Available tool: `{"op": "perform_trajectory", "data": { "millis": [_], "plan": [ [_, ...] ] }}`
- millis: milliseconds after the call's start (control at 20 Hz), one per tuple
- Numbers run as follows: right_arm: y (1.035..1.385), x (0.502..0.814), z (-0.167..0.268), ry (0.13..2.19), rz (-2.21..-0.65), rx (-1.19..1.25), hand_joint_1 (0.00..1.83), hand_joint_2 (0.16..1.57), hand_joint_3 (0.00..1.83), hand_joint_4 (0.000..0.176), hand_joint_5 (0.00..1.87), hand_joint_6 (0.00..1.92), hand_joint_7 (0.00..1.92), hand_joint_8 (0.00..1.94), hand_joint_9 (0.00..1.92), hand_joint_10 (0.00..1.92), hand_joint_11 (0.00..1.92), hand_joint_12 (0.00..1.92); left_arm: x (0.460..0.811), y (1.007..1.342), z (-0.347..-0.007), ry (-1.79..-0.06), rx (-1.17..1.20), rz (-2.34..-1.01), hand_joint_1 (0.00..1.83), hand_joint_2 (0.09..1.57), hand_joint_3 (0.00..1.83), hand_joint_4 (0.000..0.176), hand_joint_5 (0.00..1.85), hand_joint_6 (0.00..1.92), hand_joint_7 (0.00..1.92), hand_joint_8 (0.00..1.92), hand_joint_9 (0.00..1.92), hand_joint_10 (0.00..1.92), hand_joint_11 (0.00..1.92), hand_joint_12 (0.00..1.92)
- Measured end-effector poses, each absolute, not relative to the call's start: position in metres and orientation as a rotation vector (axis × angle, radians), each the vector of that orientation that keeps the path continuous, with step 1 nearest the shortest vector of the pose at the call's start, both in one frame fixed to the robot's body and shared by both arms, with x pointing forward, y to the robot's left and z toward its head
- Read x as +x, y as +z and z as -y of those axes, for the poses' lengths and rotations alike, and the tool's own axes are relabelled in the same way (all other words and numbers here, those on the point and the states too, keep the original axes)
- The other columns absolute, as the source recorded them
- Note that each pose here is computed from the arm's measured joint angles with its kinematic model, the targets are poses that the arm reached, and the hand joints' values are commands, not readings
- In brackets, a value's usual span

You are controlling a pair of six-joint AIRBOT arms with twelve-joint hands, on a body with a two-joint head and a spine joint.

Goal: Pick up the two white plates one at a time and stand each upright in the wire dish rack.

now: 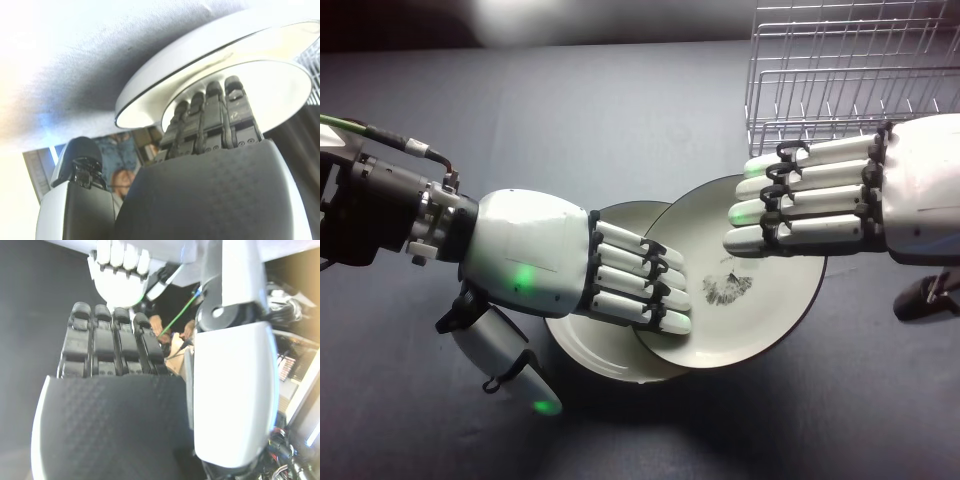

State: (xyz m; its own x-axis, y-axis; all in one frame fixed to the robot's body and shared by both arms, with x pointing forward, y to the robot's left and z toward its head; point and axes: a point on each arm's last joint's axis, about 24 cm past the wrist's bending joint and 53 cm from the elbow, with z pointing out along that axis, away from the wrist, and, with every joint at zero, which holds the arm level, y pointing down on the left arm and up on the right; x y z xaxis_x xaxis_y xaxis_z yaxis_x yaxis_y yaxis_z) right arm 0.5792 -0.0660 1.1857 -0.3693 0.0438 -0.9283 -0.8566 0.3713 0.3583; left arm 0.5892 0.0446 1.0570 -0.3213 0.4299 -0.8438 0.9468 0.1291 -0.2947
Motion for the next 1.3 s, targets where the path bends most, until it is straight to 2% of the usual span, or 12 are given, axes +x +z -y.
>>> {"op": "perform_trajectory", "data": {
  "millis": [400, 1050, 1150, 1200, 1250, 1300],
  "plan": [
    [1.159, 0.598, 0.051, 1.159, -1.693, -0.728, 1.27, 0.91, 0.00, 0.000, 0.00, 0.00, 0.00, 0.00, 0.00, 0.00, 0.00, 0.00, 0.592, 1.058, -0.044, -1.134, 1.333, -1.824, 0.00, 1.15, 0.00, 0.000, 0.00, 0.00, 0.00, 0.00, 0.00, 0.00, 0.00, 0.00],
    [1.135, 0.605, 0.012, 1.198, -1.715, -0.739, 1.19, 0.98, 0.02, 0.000, 0.02, 0.00, 0.02, 0.01, 0.02, 0.01, 0.05, 0.04, 0.592, 1.058, -0.044, -1.139, 1.324, -1.827, 0.00, 1.14, 0.00, 0.000, 0.00, 0.00, 0.00, 0.00, 0.00, 0.00, 0.00, 0.00],
    [1.133, 0.608, 0.014, 1.193, -1.720, -0.730, 1.21, 0.97, 0.00, 0.000, 0.14, 0.01, 0.15, 0.00, 0.15, 0.02, 0.00, 0.42, 0.592, 1.058, -0.044, -1.139, 1.324, -1.827, 0.00, 1.14, 0.00, 0.000, 0.00, 0.00, 0.00, 0.00, 0.00, 0.00, 0.00, 0.00],
    [1.130, 0.609, 0.016, 1.189, -1.728, -0.726, 1.23, 0.99, 0.00, 0.000, 0.19, 0.02, 0.20, 0.01, 0.19, 0.03, 0.00, 0.54, 0.592, 1.058, -0.044, -1.139, 1.324, -1.827, 0.00, 1.14, 0.00, 0.000, 0.00, 0.00, 0.00, 0.00, 0.00, 0.00, 0.00, 0.00],
    [1.129, 0.610, 0.017, 1.185, -1.732, -0.723, 1.24, 1.03, 0.00, 0.000, 0.30, 0.02, 0.30, 0.01, 0.28, 0.03, 0.00, 0.77, 0.592, 1.058, -0.044, -1.140, 1.324, -1.827, 0.00, 1.14, 0.00, 0.000, 0.00, 0.00, 0.00, 0.00, 0.00, 0.00, 0.00, 0.00],
    [1.128, 0.612, 0.019, 1.176, -1.733, -0.724, 1.23, 1.05, 0.01, 0.000, 0.35, 0.02, 0.34, 0.01, 0.32, 0.03, 0.00, 0.87, 0.592, 1.058, -0.044, -1.140, 1.324, -1.827, 0.00, 1.14, 0.00, 0.000, 0.00, 0.00, 0.00, 0.00, 0.00, 0.00, 0.00, 0.00]
  ]
}}
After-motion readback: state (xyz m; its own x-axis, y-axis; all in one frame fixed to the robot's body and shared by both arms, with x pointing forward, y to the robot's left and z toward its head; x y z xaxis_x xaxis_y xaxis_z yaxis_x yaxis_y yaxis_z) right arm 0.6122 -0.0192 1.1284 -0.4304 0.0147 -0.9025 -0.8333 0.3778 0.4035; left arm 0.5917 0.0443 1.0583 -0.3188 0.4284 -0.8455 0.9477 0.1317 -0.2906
